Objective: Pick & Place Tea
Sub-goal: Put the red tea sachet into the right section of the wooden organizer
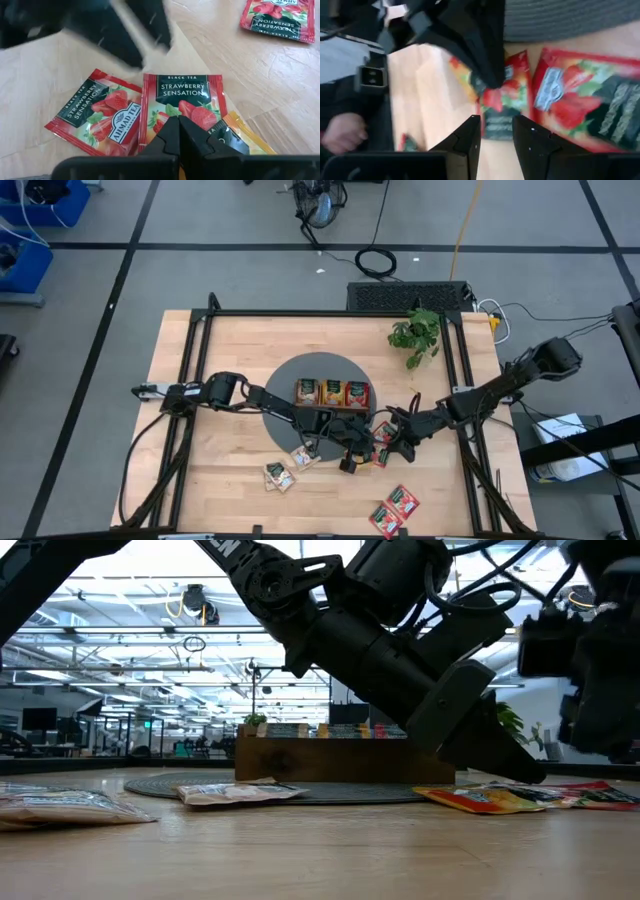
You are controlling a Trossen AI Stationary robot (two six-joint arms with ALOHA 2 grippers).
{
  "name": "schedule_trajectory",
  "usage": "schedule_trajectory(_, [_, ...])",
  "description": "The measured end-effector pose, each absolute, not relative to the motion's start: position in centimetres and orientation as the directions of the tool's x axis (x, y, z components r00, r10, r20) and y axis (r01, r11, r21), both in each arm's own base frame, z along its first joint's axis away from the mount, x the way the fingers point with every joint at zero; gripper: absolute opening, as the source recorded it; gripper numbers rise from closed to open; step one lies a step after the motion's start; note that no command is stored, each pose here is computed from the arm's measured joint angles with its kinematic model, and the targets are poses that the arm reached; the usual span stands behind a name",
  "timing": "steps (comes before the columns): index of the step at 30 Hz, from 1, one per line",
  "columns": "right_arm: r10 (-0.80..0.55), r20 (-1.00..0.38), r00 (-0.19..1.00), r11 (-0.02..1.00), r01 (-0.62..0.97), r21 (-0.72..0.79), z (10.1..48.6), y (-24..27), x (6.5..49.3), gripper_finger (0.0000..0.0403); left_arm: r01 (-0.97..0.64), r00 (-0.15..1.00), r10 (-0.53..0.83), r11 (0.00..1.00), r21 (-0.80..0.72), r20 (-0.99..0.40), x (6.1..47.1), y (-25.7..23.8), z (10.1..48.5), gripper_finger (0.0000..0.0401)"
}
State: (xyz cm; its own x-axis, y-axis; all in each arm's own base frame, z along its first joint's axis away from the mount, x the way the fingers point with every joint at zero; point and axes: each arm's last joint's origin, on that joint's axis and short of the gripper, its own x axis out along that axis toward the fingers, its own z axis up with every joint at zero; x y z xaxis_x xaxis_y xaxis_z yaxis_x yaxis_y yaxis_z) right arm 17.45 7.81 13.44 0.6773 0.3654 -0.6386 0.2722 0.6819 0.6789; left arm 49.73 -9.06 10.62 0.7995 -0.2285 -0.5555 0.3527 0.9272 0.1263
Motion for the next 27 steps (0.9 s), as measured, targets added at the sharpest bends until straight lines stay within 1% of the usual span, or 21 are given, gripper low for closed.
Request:
schedule_trajectory(3, [0.436,-0.610,0.662,0.625,0.265,0.734,14.0,8.6,17.0,0.0098,0.360,0.792,-0.236,0.925,0.119,-0.563,49.7,-9.2,10.6,0.0015])
schedule_trajectory(7, [0.468,-0.632,0.618,0.586,0.318,0.745,13.8,9.7,16.2,0.0098,0.382,0.779,-0.251,0.917,0.116,-0.575,49.5,-9.6,10.4,0.0026])
schedule_trajectory(11, [0.384,-0.698,0.605,0.584,0.427,0.691,13.2,10.0,15.4,0.0098,0.390,0.781,-0.261,0.914,0.116,-0.567,49.5,-9.9,10.5,0.0020])
schedule_trajectory(13, [0.335,-0.707,0.623,0.587,0.448,0.674,13.1,10.0,15.3,0.0098,0.397,0.784,-0.262,0.908,0.130,-0.563,49.5,-10.1,10.5,0.0010])
schedule_trajectory(15, [0.313,-0.701,0.641,0.588,0.448,0.673,13.0,10.1,15.4,0.0098,0.397,0.796,-0.251,0.904,0.162,-0.550,49.5,-10.4,10.6,0.0004])
schedule_trajectory(19, [0.309,-0.708,0.635,0.580,0.465,0.669,12.7,10.2,15.5,0.0098,0.377,0.821,-0.215,0.900,0.219,-0.528,49.6,-10.6,11.0,0.0017])
schedule_trajectory(23, [0.320,-0.723,0.612,0.569,0.486,0.663,12.4,10.6,15.3,0.0098,0.432,0.785,-0.266,0.882,0.187,-0.559,49.2,-11.2,10.8,0.0030])
schedule_trajectory(27, [0.358,-0.736,0.574,0.542,0.514,0.664,12.0,11.4,14.7,0.0098,0.488,0.752,-0.292,0.850,0.201,-0.591,48.8,-12.4,10.7,0.0018])
